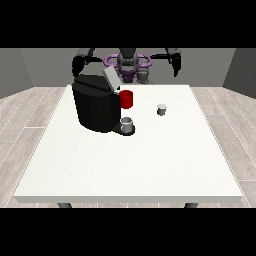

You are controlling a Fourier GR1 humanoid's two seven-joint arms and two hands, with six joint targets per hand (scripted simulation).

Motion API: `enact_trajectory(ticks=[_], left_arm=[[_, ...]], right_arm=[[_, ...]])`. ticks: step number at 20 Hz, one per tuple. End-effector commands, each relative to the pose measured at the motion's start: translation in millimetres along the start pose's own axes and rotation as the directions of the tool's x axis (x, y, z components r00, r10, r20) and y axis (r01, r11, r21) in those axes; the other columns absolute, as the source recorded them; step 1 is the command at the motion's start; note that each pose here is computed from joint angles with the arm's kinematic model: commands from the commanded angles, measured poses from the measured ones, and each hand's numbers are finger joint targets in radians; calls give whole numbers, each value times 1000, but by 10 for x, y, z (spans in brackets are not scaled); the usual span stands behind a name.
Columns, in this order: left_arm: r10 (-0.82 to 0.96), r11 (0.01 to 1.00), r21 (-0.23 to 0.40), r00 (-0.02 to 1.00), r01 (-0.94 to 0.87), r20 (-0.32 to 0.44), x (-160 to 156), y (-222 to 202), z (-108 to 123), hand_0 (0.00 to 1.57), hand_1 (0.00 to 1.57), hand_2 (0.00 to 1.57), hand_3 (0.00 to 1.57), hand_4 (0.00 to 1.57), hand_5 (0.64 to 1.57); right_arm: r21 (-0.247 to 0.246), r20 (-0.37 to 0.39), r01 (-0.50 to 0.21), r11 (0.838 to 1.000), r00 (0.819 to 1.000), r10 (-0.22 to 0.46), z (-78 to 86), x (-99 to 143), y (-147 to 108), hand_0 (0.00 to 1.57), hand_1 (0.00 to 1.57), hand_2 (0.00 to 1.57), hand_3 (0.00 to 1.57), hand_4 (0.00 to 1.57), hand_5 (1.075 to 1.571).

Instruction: Insert the coffee pod into the coffee machine and close the lid

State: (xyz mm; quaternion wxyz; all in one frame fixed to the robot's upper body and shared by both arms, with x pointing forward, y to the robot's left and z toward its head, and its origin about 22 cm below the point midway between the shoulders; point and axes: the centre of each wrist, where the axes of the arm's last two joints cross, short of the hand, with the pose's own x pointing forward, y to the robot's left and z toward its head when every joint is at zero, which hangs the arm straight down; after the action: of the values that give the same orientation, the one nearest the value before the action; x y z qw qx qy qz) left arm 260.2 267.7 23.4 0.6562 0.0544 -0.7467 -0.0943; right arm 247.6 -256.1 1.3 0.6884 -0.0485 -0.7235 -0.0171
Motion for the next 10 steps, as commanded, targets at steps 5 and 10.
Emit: enact_trajectory(ticks=[5,10], left_arm=[[-99,995,18,990,101,-103,-137,553,-291,0,0,0,0,0,1571],[-138,990,-20,978,137,-155,-19,506,-628,0,0,0,0,0,1571]], right_arm=[[8,91,24,1000,996,-25,39,180,280,0,0,0,0,217,1571],[29,118,56,998,991,-59,-41,150,349,0,0,0,0,134,1571]])
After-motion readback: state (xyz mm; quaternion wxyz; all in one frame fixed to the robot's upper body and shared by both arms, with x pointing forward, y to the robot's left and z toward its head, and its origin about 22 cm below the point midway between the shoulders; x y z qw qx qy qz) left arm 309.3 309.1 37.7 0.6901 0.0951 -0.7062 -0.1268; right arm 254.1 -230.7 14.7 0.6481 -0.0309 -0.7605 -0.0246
